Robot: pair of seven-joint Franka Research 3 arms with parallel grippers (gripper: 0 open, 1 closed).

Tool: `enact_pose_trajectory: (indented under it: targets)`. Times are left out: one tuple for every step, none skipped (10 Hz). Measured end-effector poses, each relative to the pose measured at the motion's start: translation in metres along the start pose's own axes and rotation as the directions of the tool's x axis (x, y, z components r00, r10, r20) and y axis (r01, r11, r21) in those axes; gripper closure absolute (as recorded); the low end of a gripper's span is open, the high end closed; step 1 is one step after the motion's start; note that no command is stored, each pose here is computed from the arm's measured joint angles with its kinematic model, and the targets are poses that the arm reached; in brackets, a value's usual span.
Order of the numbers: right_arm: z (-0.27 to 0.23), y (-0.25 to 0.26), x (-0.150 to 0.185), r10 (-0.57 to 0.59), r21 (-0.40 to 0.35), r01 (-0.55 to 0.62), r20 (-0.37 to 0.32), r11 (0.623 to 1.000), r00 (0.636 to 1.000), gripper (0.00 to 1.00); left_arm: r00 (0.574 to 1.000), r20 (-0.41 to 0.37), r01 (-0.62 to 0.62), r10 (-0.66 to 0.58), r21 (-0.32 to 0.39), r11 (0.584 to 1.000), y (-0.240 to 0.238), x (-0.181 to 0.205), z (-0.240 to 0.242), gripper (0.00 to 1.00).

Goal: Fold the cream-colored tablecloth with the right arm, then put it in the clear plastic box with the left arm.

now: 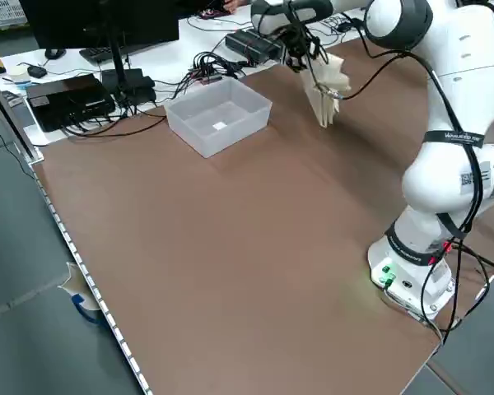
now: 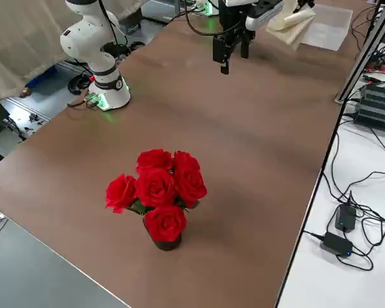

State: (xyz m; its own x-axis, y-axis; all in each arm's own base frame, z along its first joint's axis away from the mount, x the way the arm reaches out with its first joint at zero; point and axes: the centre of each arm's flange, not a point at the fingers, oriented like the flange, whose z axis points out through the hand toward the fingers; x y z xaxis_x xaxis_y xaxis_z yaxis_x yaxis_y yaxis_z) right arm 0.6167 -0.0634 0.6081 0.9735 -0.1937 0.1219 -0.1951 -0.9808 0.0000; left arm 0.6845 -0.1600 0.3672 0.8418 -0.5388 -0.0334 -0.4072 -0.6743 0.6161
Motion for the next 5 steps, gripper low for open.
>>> enact_pose_trajectory:
  targets:
    - [0.0,0.0,0.0,0.0,0.0,0.0,0.0,1.0,1.0,0.0,0.999,-0.04,0.011,-0.01,0.024,1.0,-0.007,-0.006,-0.028,0.84]
    - [0.0,0.0,0.0,0.0,0.0,0.0,0.0,1.0,1.0,0.0,0.996,-0.084,0.023,-0.019,0.04,0.999,-0.014,-0.016,-0.058,0.84]
    - [0.0,0.0,0.0,0.0,0.0,0.0,0.0,1.0,1.0,0.0,0.992,-0.125,0.037,-0.03,0.052,0.998,-0.022,-0.026,-0.084,0.84]
    - [0.0,0.0,0.0,0.0,0.0,0.0,0.0,1.0,1.0,0.0,0.988,-0.154,0.039,-0.028,0.068,0.997,-0.032,-0.037,-0.105,0.84]
    - [0.0,0.0,0.0,-0.001,0.0,0.001,0.0,1.0,1.0,0.0,0.985,-0.173,0.007,0.008,0.088,0.996,-0.046,-0.049,-0.122,0.84]
